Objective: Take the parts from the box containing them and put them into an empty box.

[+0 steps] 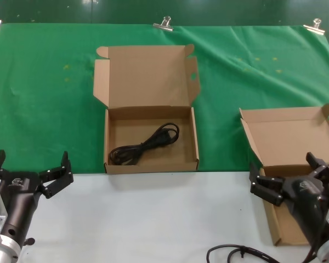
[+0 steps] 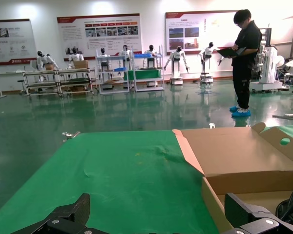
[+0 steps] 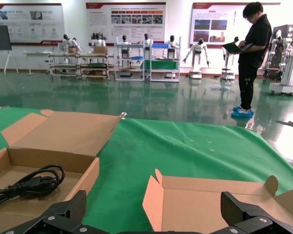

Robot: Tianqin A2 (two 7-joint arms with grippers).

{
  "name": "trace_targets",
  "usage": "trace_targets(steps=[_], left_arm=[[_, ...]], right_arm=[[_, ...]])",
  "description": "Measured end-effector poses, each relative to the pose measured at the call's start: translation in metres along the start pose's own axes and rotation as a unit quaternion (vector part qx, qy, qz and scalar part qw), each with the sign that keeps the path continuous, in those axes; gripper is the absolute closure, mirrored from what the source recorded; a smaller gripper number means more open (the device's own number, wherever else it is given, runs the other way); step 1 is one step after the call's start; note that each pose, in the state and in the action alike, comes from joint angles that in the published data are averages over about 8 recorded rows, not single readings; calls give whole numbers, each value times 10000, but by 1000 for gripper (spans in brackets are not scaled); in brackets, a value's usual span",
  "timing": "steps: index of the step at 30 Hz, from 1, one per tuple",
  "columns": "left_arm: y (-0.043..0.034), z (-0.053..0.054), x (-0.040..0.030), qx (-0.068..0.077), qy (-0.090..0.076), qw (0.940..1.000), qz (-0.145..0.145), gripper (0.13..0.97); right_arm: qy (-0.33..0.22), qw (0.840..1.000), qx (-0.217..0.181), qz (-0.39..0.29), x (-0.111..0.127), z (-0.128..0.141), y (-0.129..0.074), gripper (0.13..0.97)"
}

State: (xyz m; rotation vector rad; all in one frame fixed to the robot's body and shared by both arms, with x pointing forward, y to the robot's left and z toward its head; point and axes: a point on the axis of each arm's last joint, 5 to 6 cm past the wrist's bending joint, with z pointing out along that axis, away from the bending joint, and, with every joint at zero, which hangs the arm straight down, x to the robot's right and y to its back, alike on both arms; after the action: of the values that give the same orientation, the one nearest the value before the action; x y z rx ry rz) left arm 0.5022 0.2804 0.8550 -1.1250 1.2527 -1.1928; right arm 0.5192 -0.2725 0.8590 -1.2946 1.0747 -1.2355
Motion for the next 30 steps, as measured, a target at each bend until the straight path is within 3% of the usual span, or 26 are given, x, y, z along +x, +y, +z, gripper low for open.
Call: trace_targets(steps=[30], left_arm=[[0,0,0,0,0,10000,0,132]], right_arm=[[0,10000,0,0,0,0,0,130]])
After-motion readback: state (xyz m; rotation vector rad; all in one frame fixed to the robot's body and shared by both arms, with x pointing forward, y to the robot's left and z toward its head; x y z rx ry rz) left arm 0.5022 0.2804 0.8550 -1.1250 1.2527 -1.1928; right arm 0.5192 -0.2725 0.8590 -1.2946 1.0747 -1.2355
